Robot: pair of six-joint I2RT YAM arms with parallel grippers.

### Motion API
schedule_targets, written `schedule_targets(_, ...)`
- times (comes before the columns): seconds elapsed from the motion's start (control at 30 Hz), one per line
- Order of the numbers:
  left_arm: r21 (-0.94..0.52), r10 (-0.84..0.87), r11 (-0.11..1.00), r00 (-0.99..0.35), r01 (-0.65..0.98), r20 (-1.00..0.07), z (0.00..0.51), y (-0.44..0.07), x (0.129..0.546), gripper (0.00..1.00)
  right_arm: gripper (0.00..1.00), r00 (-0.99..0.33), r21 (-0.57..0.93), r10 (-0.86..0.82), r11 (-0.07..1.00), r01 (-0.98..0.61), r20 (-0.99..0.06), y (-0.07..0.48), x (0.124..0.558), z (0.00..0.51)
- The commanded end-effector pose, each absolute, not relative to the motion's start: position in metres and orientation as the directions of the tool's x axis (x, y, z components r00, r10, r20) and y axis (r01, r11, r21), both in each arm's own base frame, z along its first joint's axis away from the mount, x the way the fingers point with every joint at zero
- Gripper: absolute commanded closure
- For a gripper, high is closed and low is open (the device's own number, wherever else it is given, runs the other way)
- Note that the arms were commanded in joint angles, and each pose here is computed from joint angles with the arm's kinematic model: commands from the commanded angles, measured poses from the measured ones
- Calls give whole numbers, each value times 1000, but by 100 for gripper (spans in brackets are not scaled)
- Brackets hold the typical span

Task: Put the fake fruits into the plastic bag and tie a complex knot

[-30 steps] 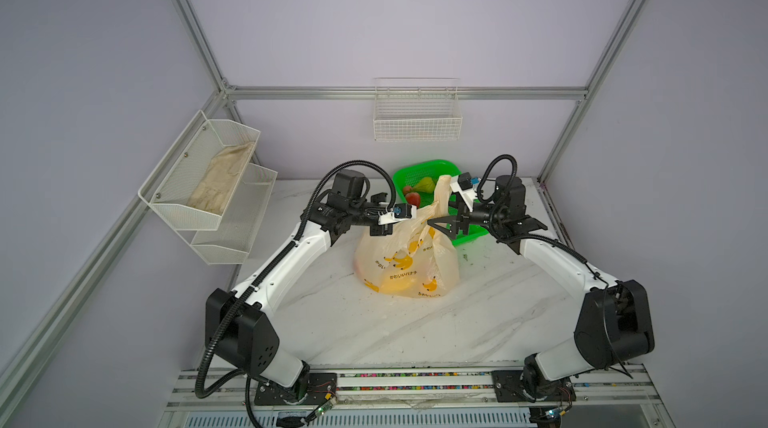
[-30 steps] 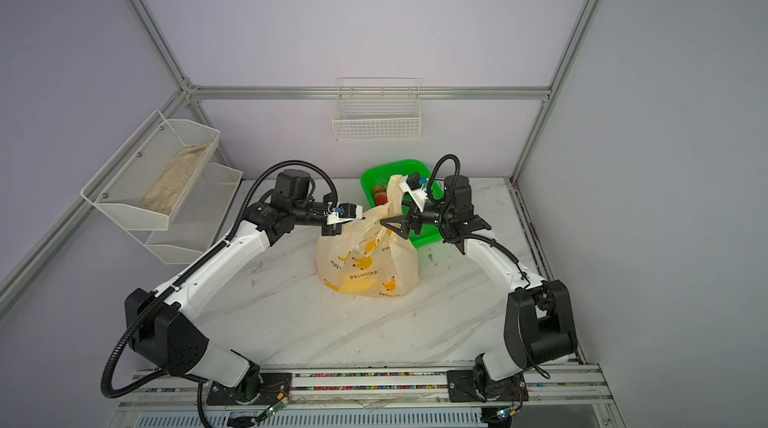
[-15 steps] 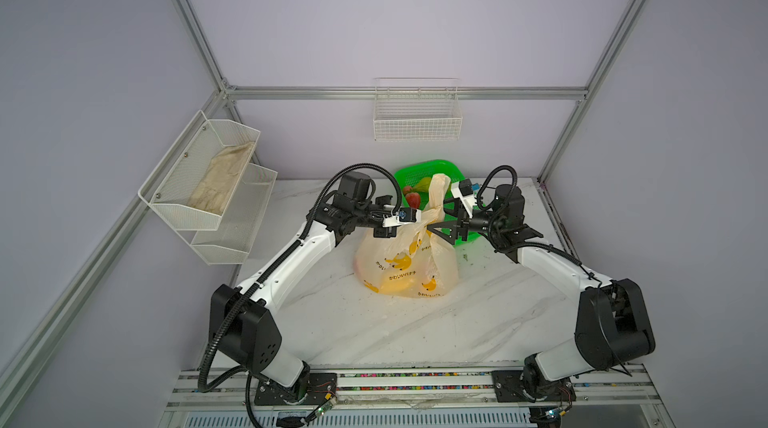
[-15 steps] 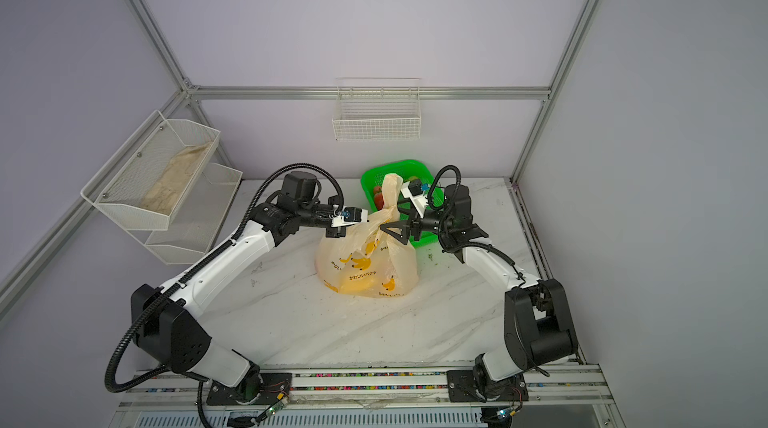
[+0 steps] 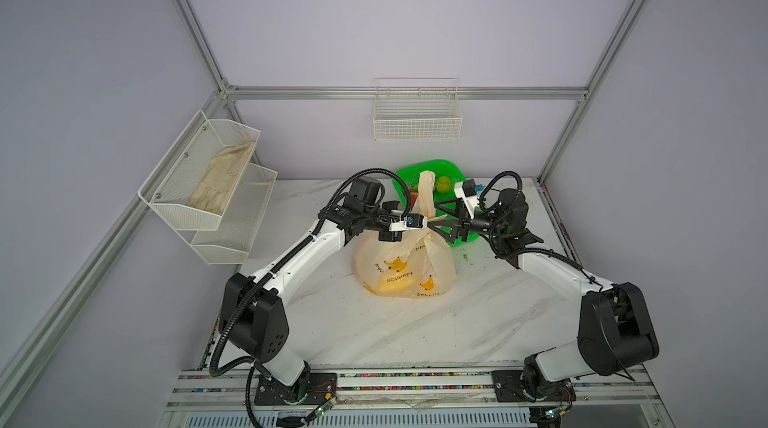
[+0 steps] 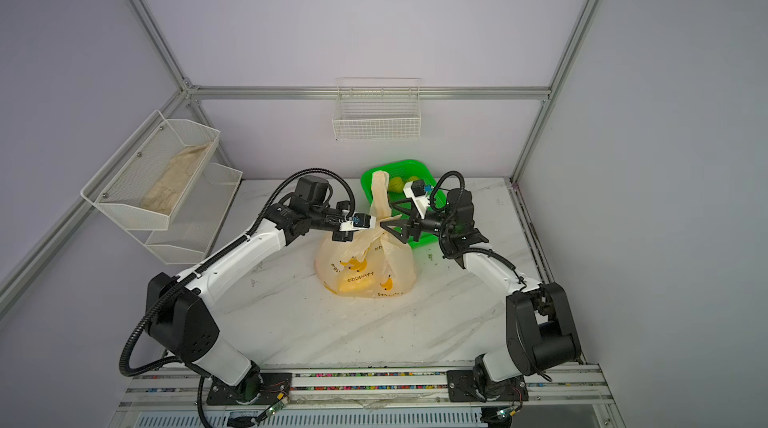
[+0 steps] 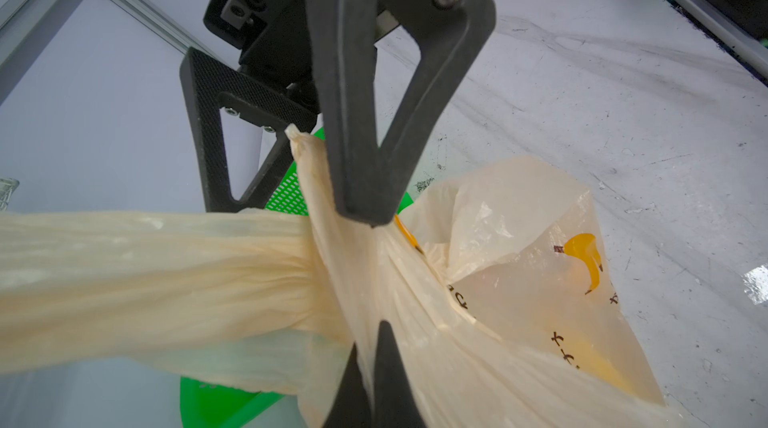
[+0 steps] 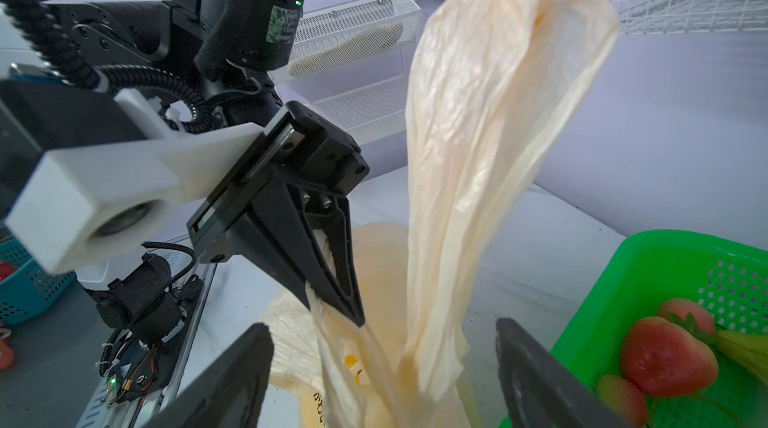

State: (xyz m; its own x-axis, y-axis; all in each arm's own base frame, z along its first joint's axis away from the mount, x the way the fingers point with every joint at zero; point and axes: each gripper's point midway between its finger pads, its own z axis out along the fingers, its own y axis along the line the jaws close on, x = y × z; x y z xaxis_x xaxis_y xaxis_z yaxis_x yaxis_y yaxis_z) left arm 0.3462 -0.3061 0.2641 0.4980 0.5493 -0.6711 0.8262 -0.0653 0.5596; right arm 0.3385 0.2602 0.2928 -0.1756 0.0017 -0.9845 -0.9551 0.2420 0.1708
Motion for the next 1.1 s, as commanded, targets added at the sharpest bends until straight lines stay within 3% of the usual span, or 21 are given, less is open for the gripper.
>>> schedule_targets(0.0,649,526,-34,566,760,-635,303,-305,350,100,9,-129,129,19,231,-964,-992,265,343,303)
schedule_targets(0.13,659,535,-27,568,752,-626,305,-303,352,100,3,-139,136,2,214,-967,-990,275,350,299)
schedule_targets(0.37,674,541,1,567,739,-622,311,-298,355,100,3,-152,145,-48,125,-981,-987,297,347,286)
schedule_targets(0.6,685,536,33,565,728,-627,319,-294,360,100,18,-128,124,-49,67,-990,-991,296,330,287)
schedule_targets(0.93,674,536,40,553,738,-638,314,-296,363,100,42,-108,107,-3,110,-988,-994,292,331,298)
schedule_targets(1.07,674,530,36,558,737,-638,314,-296,362,100,47,-111,110,-8,109,-988,-994,292,330,298)
